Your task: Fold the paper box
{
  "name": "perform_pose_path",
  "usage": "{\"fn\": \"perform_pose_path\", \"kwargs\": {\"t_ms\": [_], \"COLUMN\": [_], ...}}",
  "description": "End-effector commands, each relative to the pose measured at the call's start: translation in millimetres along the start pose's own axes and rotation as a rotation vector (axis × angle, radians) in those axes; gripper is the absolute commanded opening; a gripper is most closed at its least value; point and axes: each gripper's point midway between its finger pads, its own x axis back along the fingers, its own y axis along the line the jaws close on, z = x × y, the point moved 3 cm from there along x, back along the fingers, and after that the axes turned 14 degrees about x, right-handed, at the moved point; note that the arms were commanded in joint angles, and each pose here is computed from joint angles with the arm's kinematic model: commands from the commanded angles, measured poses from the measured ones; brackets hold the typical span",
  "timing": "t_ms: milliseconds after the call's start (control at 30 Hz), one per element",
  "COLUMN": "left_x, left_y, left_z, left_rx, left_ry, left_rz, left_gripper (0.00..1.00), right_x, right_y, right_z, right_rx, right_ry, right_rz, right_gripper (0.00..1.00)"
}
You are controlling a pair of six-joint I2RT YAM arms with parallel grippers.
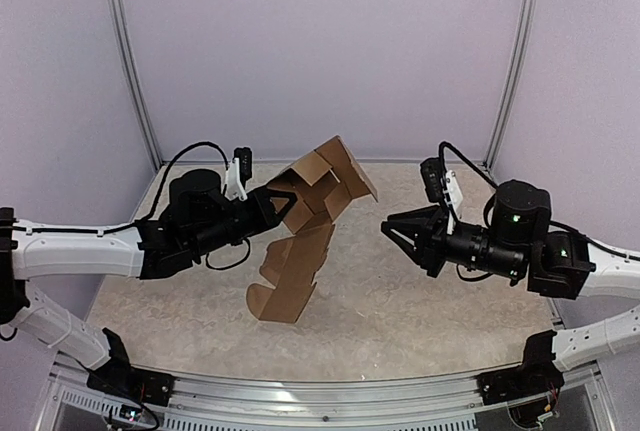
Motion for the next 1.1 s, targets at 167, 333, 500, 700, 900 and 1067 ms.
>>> {"fn": "perform_pose_path", "kwargs": {"t_ms": [167,333,500,700,900,1067], "left_x": [7,10,10,12,12,12], "left_y": [20,30,35,40,43,45], "left_z": [-2,-2,5,13,19,22], "left_rx": [-0.140,-0.233,-0.309,-0.362,-0.376,-0.382], "left_ry": [-0.018,-0.031,0.004,0.038,0.054,0.059], "left_rz": [-0.094,-0.133,-0.126,-0.111,-0.093,-0.096], "left_gripper": [0.00,0.00,0.00,0.00,0.00,0.00], "right_x": [35,39,35,27,10,-6], "right_y": [-10,-7,1,9,19,25], "right_z": [15,4,-11,-27,-23,-11], "right_rx": [0.042,0.065,0.108,0.144,0.150,0.143], "right_ry": [0.096,0.091,0.103,0.103,0.131,0.161], "right_rz": [0.048,0.026,-0.037,-0.092,-0.154,-0.182], "right_gripper": [0.30,0.39,0.46,0.49,0.49,0.48]}}
